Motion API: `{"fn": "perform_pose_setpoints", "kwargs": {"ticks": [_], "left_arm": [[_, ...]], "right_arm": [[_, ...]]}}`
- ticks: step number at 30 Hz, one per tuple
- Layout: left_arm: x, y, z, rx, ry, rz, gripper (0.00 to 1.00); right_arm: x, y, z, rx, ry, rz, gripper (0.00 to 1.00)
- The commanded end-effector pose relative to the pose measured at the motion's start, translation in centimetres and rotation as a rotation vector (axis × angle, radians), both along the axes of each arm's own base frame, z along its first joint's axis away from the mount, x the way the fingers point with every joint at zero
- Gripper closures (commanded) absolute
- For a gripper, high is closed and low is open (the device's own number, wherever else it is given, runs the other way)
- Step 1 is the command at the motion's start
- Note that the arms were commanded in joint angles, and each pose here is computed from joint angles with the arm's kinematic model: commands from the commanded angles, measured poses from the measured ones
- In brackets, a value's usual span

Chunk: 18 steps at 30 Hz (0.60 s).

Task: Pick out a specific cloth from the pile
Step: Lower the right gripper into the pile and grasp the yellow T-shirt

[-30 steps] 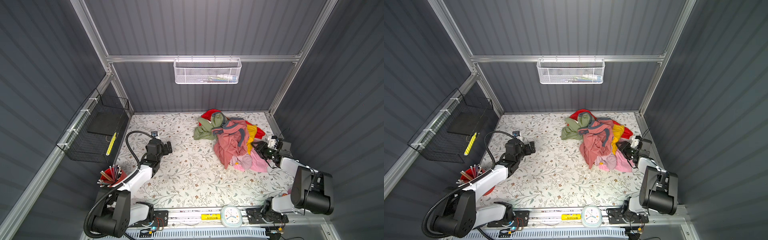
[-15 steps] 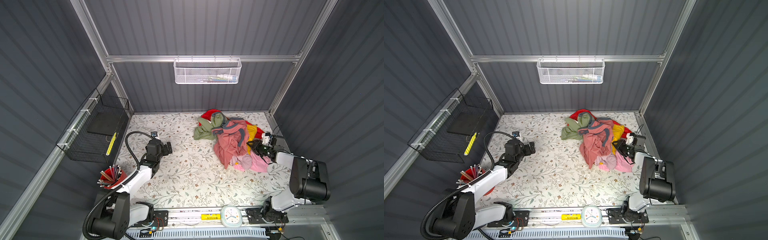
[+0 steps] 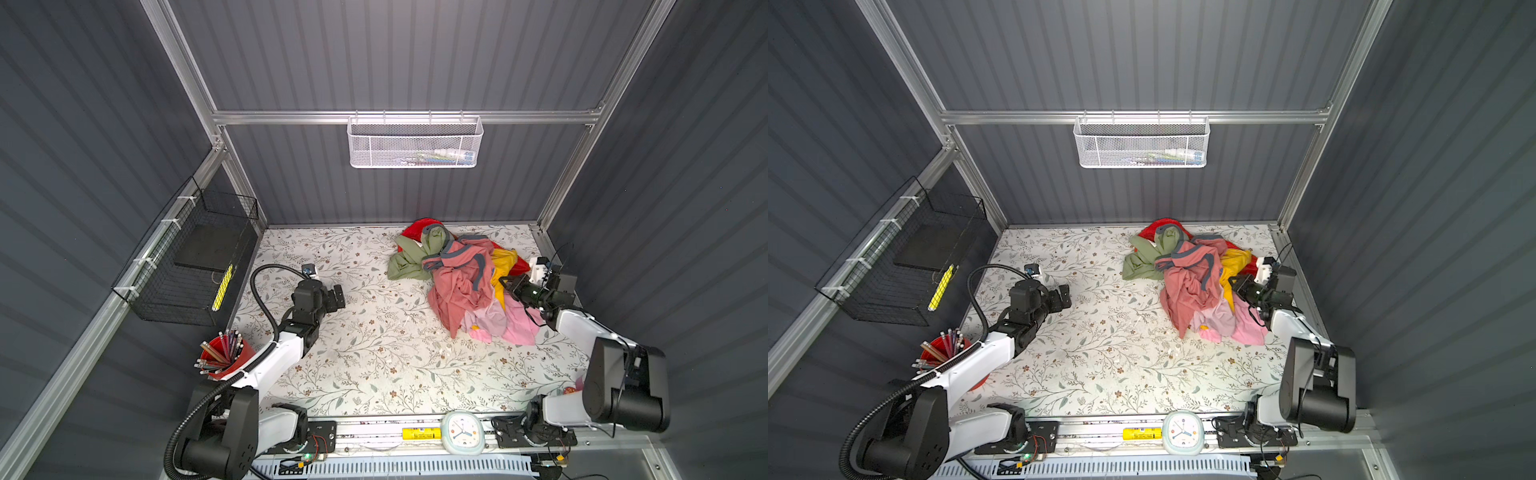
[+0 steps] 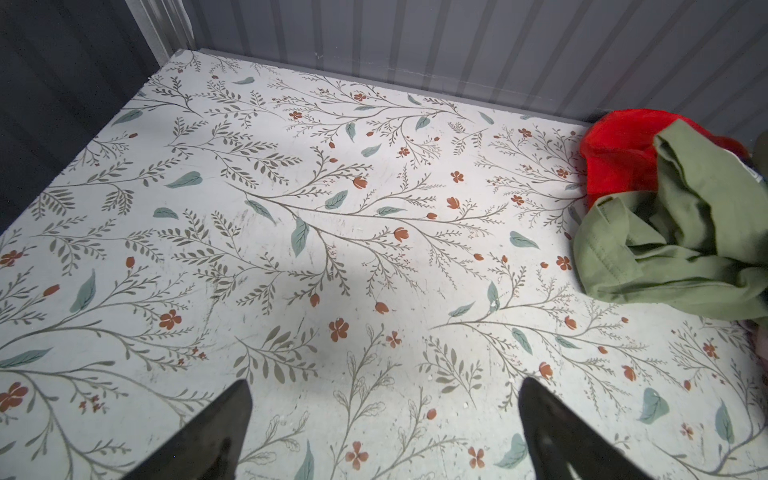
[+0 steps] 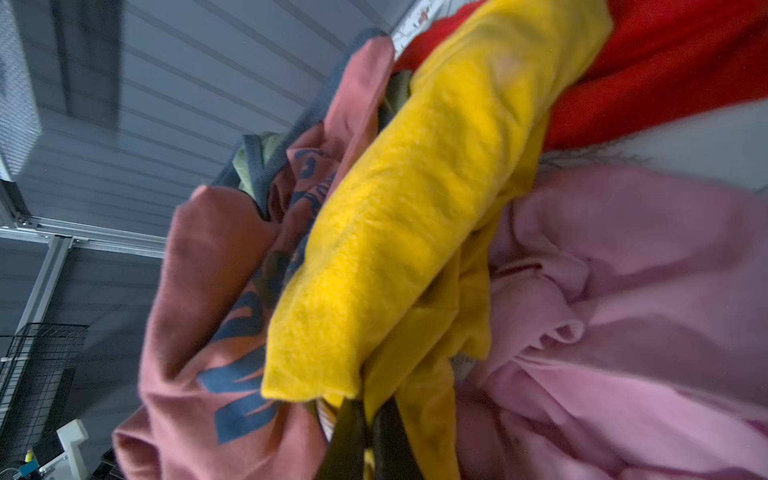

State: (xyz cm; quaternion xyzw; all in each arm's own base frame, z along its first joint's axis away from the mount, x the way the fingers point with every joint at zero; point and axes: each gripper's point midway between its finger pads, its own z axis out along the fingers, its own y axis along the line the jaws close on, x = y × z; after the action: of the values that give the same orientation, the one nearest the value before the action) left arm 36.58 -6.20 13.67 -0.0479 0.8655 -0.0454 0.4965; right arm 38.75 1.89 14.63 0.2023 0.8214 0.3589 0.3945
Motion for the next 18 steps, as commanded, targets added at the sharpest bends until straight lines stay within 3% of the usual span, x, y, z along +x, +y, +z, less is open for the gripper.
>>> {"fn": "perform_pose_setpoints", "kwargs": {"ticks": [1,15,18], "left_arm": [[-0.4,-0.4,-0.7,0.001,0.028,-0.015,0.00],[0.1,-1.4,-1.7,0.017,0.061,-0.039,0.00],[0.2,-1.6,-1.8,0.035,0.069,-0.042,0.00]], "right_arm": [[-0.2,-0.6,3.3,-0.048,-0.097,-0.028,1.00],[-1.1,0.1,11.6,-0.137,-0.257,-0.015,1.00],[-1.8,0.4,14.9,-0.164,-0.328,-0.013,1.00]]}}
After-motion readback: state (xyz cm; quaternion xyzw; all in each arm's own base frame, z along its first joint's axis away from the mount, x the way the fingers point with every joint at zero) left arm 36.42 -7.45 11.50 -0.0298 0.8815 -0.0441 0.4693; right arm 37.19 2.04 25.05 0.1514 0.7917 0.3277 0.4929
